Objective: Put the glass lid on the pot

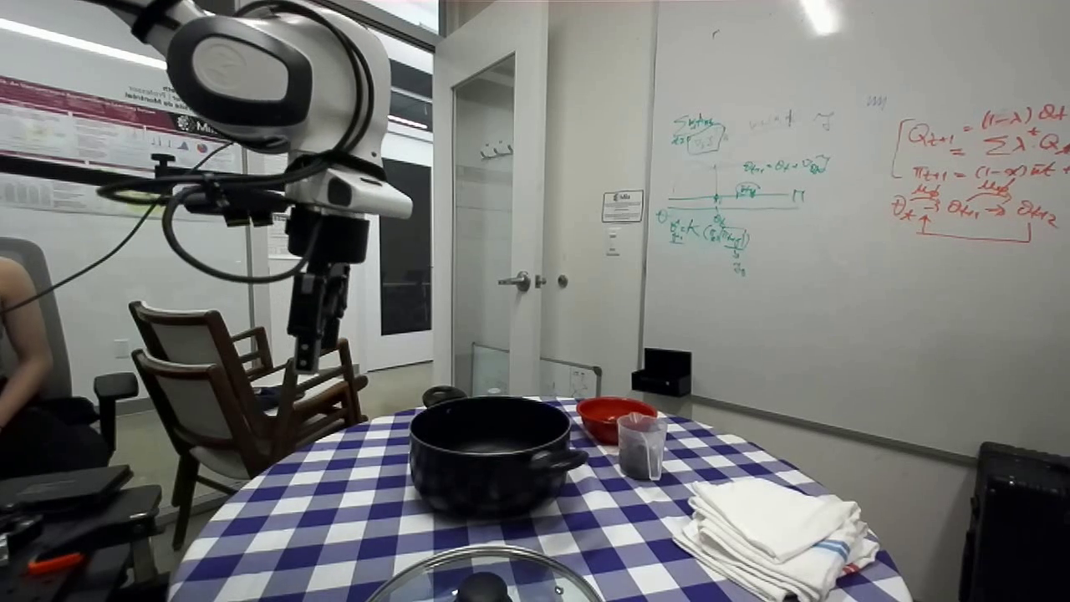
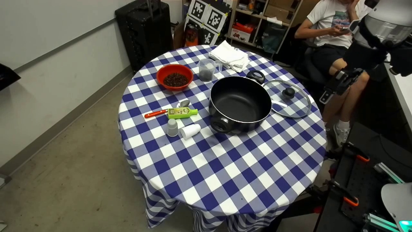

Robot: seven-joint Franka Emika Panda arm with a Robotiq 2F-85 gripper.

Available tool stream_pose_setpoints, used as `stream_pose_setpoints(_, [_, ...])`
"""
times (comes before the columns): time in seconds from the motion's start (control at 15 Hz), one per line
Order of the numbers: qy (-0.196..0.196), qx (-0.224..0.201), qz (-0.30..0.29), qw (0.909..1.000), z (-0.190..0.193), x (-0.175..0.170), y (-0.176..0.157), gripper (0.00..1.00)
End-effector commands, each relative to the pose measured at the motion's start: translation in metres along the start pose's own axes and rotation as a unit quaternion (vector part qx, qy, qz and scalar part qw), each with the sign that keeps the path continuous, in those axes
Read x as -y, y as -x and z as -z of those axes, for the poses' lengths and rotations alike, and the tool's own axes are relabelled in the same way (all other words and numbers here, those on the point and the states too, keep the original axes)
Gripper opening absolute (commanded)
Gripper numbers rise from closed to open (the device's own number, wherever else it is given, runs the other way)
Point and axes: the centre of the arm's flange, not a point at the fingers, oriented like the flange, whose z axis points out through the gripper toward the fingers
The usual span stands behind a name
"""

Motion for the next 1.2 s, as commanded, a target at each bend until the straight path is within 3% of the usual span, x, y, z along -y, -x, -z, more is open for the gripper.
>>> stream_pose_setpoints(0.0, [-0.009,-0.008,-0.041,0.9991,-0.044,-0.046,-0.049,1.0])
stream_pose_setpoints(0.4, [-0.002,-0.014,-0.105,0.9944,-0.104,-0.105,-0.104,1.0])
stream_pose_setpoints(0.8, [0.011,-0.01,-0.128,0.9917,-0.131,-0.138,-0.168,1.0])
stream_pose_setpoints(1.13, [0.013,-0.007,-0.141,0.9899,-0.147,-0.161,-0.197,1.0])
